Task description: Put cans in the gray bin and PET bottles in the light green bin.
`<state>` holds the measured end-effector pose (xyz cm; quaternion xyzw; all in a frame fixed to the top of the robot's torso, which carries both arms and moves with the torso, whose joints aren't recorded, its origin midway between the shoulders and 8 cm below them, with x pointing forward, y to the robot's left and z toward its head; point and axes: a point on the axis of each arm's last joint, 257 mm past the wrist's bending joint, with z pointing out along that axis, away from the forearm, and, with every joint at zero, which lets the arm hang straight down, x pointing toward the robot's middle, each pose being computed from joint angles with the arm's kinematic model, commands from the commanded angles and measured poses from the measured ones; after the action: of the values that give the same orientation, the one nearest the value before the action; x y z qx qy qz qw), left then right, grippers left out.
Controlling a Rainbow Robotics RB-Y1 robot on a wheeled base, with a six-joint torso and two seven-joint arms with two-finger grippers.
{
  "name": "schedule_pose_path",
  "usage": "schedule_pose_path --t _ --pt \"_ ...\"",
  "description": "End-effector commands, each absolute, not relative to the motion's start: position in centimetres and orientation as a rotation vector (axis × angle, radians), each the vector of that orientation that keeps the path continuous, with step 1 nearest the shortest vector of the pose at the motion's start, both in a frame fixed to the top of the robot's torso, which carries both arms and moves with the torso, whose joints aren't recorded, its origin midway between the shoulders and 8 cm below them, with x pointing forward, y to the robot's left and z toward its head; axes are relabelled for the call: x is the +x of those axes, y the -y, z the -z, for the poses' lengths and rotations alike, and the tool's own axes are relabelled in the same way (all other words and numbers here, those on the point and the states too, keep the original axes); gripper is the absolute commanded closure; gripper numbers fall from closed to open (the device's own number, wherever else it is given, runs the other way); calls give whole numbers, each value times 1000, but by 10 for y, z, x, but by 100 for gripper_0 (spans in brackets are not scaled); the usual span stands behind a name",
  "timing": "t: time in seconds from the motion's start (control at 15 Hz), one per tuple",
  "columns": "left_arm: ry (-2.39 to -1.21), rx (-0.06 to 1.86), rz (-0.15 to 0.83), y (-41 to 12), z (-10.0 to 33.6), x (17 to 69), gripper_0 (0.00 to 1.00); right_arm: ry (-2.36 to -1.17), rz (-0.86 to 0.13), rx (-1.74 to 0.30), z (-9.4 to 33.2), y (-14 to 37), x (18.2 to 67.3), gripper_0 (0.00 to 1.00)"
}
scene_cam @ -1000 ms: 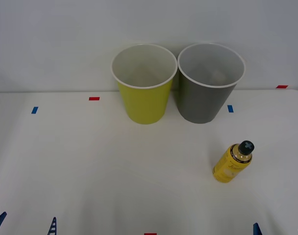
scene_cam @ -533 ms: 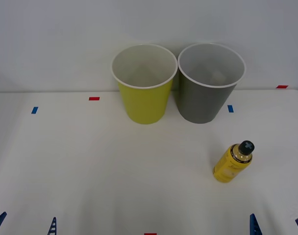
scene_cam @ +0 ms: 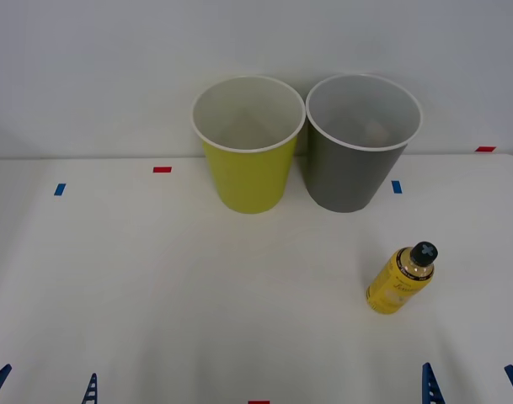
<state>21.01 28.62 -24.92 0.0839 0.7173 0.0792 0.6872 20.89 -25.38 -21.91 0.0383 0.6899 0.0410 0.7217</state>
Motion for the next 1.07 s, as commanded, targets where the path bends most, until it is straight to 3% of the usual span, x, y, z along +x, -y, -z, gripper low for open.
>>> schedule_pose_path --t 0.07,0.67,1.07 --pt "-1606 188 -177 -286 249 210 0 -1488 -87 83 223 255 208 0" --pt "-1606 188 -177 -286 249 210 0 -1414 -70 -20 241 260 237 0" --pt "-1606 188 -177 -286 249 210 0 -1465 -95 -62 255 247 259 0"
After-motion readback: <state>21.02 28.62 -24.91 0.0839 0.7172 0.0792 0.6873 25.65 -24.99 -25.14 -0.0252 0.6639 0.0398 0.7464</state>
